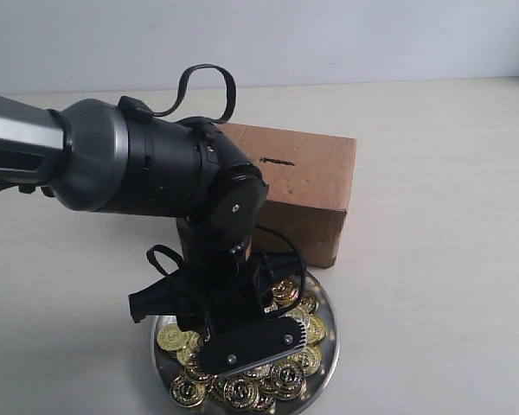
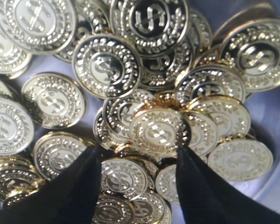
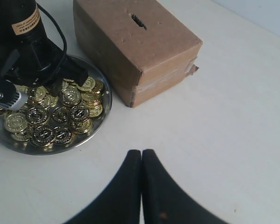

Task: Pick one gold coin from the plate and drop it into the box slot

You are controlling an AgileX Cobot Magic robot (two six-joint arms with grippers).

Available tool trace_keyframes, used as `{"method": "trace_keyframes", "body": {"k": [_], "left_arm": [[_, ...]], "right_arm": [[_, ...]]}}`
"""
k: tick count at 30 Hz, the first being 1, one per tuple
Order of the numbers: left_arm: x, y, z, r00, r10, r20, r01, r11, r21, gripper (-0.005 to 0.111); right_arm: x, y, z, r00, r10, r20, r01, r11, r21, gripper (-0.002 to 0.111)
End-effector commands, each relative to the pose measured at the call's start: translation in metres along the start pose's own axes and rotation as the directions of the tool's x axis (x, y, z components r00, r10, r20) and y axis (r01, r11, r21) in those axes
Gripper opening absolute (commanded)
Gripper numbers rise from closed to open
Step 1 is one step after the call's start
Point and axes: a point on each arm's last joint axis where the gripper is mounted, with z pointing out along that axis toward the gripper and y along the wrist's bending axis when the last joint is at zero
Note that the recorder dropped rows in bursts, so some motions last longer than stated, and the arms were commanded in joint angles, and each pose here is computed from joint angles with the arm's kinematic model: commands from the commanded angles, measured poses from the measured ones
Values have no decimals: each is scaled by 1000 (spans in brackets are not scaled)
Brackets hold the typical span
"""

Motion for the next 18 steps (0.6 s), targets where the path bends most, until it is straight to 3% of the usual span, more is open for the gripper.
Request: {"method": "trace_keyframes", "body": {"k": [1,18], "left_arm": [[-2,0,0,1000,-1,10,1,1000,14,49],[-5,-8,7,1000,1,23,-2,999,48,48]], "right_arm": [[0,0,0,1000,-4,23,4,1000,1,0],[0,0,0,1000,-4,23,4,1000,1,0]]}}
